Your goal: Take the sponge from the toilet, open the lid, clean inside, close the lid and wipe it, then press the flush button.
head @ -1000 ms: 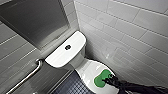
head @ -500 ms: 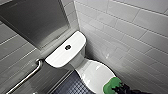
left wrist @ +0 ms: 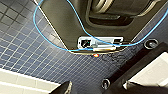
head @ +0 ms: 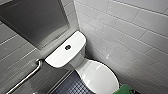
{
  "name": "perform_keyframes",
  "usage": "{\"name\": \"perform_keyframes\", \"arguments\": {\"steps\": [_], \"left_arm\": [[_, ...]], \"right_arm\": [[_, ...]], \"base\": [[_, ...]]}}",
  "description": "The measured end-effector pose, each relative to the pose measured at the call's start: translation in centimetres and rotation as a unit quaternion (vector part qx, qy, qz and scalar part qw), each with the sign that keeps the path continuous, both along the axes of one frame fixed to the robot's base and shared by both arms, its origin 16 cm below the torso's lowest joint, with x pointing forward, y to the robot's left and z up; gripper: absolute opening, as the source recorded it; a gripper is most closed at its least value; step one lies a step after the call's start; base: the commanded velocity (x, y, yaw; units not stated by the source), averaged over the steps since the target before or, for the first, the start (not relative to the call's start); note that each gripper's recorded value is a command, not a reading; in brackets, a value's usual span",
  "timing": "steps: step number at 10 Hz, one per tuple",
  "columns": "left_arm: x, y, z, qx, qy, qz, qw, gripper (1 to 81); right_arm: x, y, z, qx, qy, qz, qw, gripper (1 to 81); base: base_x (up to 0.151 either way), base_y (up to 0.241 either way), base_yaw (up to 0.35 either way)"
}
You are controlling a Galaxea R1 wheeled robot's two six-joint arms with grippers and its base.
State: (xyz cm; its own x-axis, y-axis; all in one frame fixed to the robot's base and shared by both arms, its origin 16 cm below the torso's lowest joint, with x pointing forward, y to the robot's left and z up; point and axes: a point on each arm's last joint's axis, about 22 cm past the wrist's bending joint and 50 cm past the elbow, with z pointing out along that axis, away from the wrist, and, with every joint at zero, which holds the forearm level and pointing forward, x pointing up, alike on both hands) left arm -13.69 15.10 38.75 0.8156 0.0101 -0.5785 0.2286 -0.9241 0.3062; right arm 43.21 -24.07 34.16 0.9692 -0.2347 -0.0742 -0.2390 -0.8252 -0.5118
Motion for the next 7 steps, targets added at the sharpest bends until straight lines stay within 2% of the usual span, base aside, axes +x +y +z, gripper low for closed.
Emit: {"name": "perform_keyframes", "arguments": {"steps": [2, 3, 4, 6, 7], "left_arm": [[0.0, -0.2, 0.0, -0.001, 0.0, 0.0, 1.0, 81.1], [0.0, -0.1, 0.0, -0.001, 0.0, 0.001, 1.0, 81.1], [0.0, -0.1, 0.0, -0.001, 0.0, 0.0, 1.0, 81.1], [0.0, -0.1, 0.0, -0.001, 0.0, 0.0, 1.0, 81.1], [0.0, -0.1, 0.0, -0.001, 0.0, 0.0, 1.0, 81.1]], "right_arm": [[-1.6, 4.5, 3.1, 0.041, 0.008, 0.002, 0.9991, 1.0], [-1.7, 6.1, 4.4, 0.053, 0.006, 0.002, 0.9986, 1.0], [-0.8, 7.3, 6.0, 0.058, -0.003, -0.001, 0.9983, 1.0], [4.7, 10.4, 7.9, 0.057, -0.047, -0.014, 0.9972, 1.0], [6.9, 13.0, 9.3, 0.075, -0.064, -0.015, 0.995, 1.0]], "base": [[0.0, 0.0, 0.0], [0.0, 0.0, 0.0], [0.0, 0.0, 0.0], [0.0, 0.0, 0.0], [0.0, 0.0, 0.0]]}}
